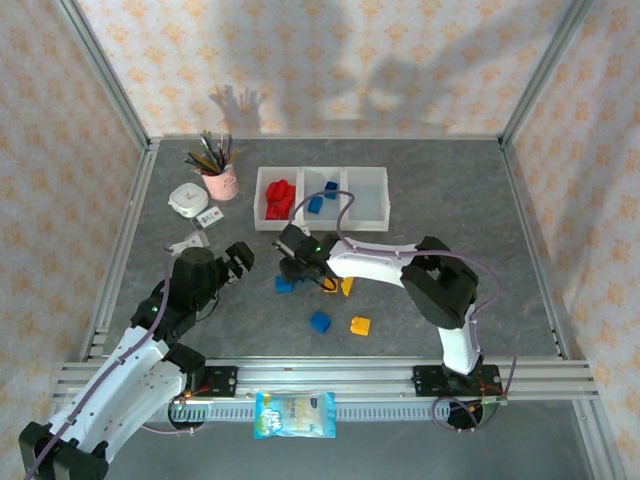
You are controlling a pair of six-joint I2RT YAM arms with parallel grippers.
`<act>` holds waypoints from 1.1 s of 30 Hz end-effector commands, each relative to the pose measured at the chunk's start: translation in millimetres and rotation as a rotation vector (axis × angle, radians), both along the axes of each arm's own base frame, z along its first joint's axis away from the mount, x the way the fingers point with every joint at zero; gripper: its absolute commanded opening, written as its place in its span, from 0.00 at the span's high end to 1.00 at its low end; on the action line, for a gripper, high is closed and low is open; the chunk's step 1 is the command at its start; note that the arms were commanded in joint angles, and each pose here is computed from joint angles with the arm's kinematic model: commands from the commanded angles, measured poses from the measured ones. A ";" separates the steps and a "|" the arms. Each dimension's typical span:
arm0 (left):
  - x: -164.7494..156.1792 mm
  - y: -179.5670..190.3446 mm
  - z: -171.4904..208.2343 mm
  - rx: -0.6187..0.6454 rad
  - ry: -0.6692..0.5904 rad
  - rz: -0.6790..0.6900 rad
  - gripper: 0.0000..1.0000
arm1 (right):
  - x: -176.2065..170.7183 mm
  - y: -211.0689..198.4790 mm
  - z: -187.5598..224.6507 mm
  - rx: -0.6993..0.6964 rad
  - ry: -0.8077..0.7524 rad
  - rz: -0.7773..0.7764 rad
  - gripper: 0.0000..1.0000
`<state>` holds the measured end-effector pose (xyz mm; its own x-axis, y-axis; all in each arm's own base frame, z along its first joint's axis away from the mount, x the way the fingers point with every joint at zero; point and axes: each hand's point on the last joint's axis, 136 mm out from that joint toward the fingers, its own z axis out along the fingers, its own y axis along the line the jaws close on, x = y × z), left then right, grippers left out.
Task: Sort the legos into containers by color
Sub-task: Pick up the lego from the center of the table.
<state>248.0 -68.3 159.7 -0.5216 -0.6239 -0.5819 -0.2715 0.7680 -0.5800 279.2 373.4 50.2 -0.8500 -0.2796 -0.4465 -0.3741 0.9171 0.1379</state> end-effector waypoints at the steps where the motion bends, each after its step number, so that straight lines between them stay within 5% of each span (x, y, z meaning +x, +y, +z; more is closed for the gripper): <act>1: -1.7 7.9 1.6 0.022 0.001 0.031 0.01 | 6.4 -10.8 -9.1 -0.068 -0.007 -0.049 0.42; 21: 0.5 6.1 9.4 0.010 -0.015 0.029 0.01 | 0.9 -26.8 -8.5 -0.082 0.013 -0.103 0.54; 33: 18.6 -12.8 34.9 -0.032 -0.085 -0.040 0.01 | 41.2 -23.6 83.4 0.058 -0.140 -0.112 0.58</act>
